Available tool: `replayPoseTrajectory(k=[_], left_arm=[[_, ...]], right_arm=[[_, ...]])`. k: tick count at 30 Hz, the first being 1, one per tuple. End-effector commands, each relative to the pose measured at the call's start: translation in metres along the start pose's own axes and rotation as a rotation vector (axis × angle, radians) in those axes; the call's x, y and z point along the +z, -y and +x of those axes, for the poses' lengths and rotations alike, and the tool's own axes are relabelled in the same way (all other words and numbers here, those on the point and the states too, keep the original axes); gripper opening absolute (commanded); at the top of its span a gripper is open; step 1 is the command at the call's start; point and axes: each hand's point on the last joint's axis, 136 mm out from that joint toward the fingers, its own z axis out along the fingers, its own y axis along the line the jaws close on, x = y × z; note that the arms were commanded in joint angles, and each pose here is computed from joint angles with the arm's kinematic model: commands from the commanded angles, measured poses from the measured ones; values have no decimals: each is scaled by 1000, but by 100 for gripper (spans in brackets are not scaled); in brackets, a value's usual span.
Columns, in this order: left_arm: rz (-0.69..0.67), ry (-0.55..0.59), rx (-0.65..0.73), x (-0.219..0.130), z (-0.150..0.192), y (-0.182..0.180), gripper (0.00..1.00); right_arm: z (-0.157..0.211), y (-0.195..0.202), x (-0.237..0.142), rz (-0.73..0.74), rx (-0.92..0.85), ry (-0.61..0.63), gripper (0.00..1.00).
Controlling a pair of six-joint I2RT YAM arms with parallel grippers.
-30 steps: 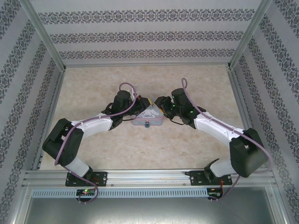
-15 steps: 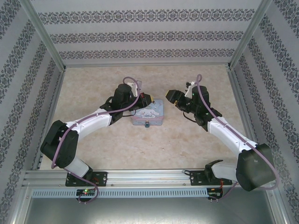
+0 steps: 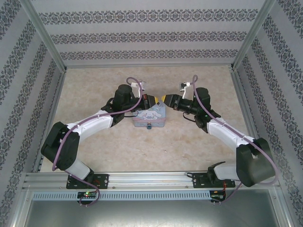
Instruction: Unlock the padlock with the key
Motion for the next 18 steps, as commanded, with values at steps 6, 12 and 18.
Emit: replayPoseTrajectory(k=[6,12,18], left_arm=[[97,69,-25,-6,-15,17,0],[101,83,-35,-6,-17,18,0],[91,92,-42,-6,-17,14,0]], right_arm=[[9,-11,11,-94,-11,-22,38],[15,-7,16,-99,9,-32,35],[19,-5,16,-106,16,-34,33]])
